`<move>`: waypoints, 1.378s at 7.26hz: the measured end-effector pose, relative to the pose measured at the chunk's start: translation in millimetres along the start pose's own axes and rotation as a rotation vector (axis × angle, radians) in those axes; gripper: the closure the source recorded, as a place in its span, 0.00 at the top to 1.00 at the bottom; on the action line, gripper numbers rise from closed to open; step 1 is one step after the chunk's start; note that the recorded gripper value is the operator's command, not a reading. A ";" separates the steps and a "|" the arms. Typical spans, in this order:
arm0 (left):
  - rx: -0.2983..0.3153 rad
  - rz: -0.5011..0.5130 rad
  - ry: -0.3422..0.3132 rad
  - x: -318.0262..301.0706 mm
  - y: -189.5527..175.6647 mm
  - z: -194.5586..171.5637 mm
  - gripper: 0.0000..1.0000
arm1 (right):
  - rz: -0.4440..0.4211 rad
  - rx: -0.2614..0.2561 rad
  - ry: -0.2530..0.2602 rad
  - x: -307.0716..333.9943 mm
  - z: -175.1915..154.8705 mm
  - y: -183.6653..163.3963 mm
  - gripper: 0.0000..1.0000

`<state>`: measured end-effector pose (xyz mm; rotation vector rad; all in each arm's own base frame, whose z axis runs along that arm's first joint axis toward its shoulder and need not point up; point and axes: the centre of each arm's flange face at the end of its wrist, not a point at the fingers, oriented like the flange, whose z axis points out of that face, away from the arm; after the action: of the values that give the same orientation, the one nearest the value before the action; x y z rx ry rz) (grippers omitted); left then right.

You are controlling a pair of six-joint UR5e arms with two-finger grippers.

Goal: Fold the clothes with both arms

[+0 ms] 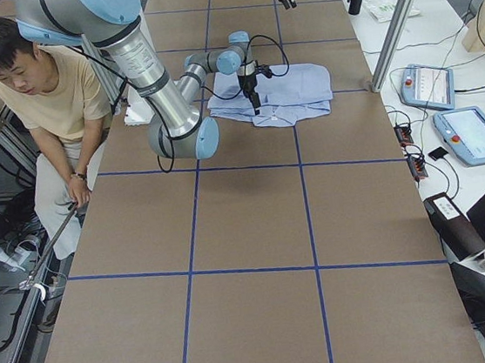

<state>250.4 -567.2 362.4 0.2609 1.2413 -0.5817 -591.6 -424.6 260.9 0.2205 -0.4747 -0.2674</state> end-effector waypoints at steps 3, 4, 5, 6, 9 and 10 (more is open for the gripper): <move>0.001 0.000 0.000 -0.1 -0.3 -0.1 0.82 | -0.042 0.004 -0.013 84.2 -4.3 20.4 1.00; 0.001 0.000 0.000 -0.1 -0.6 -0.3 0.82 | -0.046 0.006 -0.013 95.5 -5.8 26.0 1.00; 0.001 -0.001 0.000 -0.2 -0.7 -0.3 0.82 | -0.045 0.009 -0.014 100.8 -7.8 27.3 1.00; 0.001 -0.001 0.000 -0.3 -0.9 -0.3 0.82 | -0.039 0.007 -0.014 102.1 -11.1 24.6 1.00; 0.004 -0.001 0.000 -0.2 -2.0 -1.3 0.82 | -0.006 0.015 -0.031 57.7 -45.9 -26.2 1.00; 0.006 -0.001 0.001 -0.2 -3.2 -2.3 0.82 | 0.017 0.017 -0.034 38.2 -52.4 -45.4 1.00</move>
<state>246.7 -568.7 362.2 0.2655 1.2411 -0.5860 -543.1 -471.3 219.3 0.2284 -0.5128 -0.2506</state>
